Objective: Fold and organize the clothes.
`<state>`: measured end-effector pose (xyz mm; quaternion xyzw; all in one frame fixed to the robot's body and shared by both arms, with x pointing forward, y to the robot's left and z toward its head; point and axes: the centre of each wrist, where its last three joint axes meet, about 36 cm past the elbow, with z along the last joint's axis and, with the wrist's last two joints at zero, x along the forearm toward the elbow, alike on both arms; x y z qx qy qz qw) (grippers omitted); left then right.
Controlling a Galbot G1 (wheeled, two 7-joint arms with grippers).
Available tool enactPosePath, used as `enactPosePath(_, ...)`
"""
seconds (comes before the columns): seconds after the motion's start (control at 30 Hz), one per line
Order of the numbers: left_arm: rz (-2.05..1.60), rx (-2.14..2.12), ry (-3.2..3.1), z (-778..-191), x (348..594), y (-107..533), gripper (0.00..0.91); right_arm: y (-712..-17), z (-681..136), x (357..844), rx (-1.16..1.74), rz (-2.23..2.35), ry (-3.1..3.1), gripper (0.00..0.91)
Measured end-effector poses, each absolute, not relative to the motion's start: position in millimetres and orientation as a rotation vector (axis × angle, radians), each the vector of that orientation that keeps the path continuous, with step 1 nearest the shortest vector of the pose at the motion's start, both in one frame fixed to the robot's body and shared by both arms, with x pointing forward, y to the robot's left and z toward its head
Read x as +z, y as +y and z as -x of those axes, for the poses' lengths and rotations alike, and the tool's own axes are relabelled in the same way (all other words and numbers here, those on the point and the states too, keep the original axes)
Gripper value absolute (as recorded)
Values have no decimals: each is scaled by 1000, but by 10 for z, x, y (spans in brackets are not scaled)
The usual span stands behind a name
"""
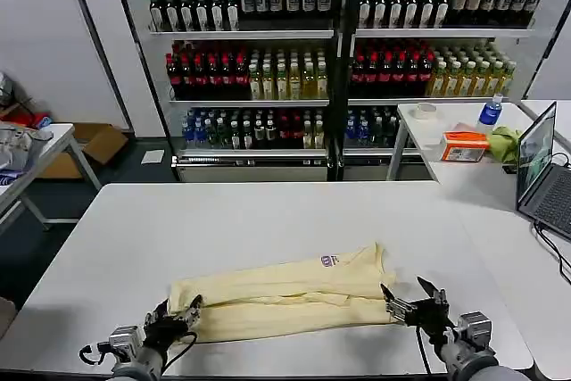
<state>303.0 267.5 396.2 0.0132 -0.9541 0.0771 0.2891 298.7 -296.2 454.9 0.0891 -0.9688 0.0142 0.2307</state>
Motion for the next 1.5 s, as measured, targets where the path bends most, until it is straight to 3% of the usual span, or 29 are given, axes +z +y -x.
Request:
enactPosePath(0.8,-81,369,-2555,-3122,4071,2941,10,-3023,-3009,4603,36,-213,-2687,907)
enactPosePath(1.23,-233,394,-2603,-3379,4437,3812,10,-3069,-3089,4594,33,-200,-2694,907)
enactPosePath(1.5,-160,607,-2604,-3473,4705,3859,10,-3069,-3097,4558,33,-187,-2685,907)
